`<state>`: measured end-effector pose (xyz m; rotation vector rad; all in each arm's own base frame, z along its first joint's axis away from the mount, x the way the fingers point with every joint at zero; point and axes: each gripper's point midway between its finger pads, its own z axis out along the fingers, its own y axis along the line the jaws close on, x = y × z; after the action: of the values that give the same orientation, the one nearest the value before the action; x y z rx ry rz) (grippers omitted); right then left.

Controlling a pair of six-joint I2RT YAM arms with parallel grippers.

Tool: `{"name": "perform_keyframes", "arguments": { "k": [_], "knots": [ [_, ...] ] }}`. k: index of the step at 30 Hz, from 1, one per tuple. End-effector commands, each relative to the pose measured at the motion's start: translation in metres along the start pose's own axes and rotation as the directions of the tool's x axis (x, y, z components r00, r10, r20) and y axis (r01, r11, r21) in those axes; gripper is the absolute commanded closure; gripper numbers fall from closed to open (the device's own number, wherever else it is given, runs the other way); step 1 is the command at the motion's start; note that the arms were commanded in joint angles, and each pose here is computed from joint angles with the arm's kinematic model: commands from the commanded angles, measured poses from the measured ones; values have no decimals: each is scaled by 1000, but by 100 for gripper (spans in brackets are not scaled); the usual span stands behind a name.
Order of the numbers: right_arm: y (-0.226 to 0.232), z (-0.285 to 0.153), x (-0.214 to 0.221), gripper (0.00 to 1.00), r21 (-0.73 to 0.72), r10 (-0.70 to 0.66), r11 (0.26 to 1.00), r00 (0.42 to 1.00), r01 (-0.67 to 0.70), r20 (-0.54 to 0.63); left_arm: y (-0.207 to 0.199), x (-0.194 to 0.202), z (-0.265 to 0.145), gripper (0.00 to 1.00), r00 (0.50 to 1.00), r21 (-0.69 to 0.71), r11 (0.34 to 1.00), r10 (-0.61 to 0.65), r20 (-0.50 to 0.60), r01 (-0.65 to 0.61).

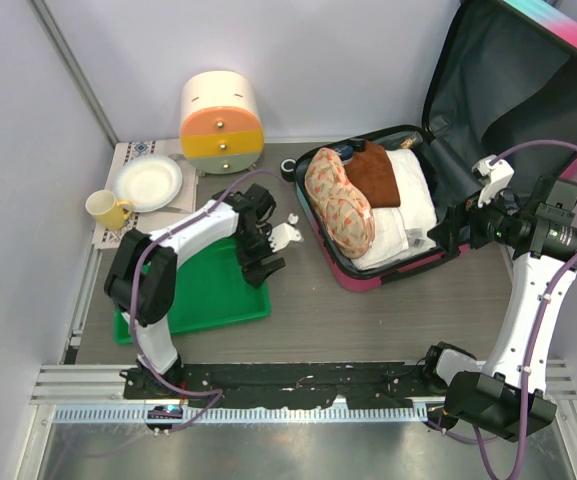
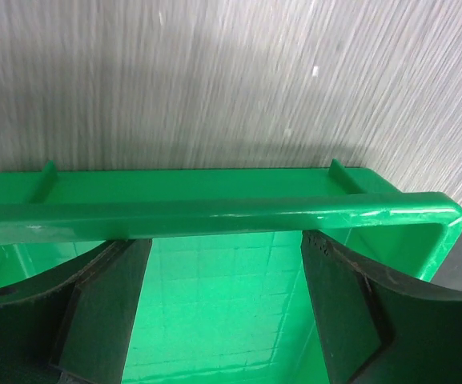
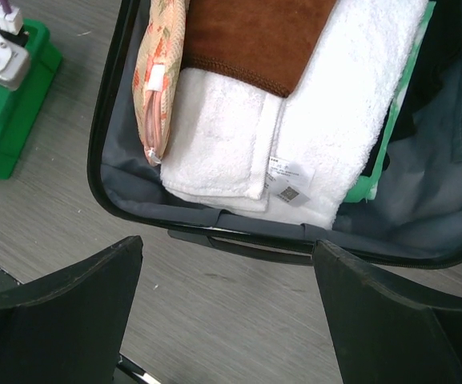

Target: Open, take out, and arrange the luggage

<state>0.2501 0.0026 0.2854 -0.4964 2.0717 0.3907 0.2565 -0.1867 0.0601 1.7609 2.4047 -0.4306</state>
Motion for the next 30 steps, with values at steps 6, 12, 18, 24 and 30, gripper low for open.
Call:
{"name": "perform_keyframes", "arguments": {
  "k": [6,12,18,24,30],
  "knots": [
    [2,3,7,7,-5,-1,1000,1000,1,-14,-17,-99,21,19,987,49,995,84,139,-92],
    [4,3,6,7,-9,7,1000,1000,-7,-15,-30,-122,36,17,978,55,983,170,124,-177],
    [11,6,-1,9,-22,8,1000,1000,-8,-1,-42,-127,-24,13,970,52,981,177,167,-188],
    [27,39,-18,11,-35,7,999,1000,-7,2,-41,-105,-128,8,930,-31,998,56,362,-48],
    [57,101,-42,13,-81,-60,995,997,56,-40,-37,-76,-190,4,817,-5,978,-172,550,209]
  ]
}}
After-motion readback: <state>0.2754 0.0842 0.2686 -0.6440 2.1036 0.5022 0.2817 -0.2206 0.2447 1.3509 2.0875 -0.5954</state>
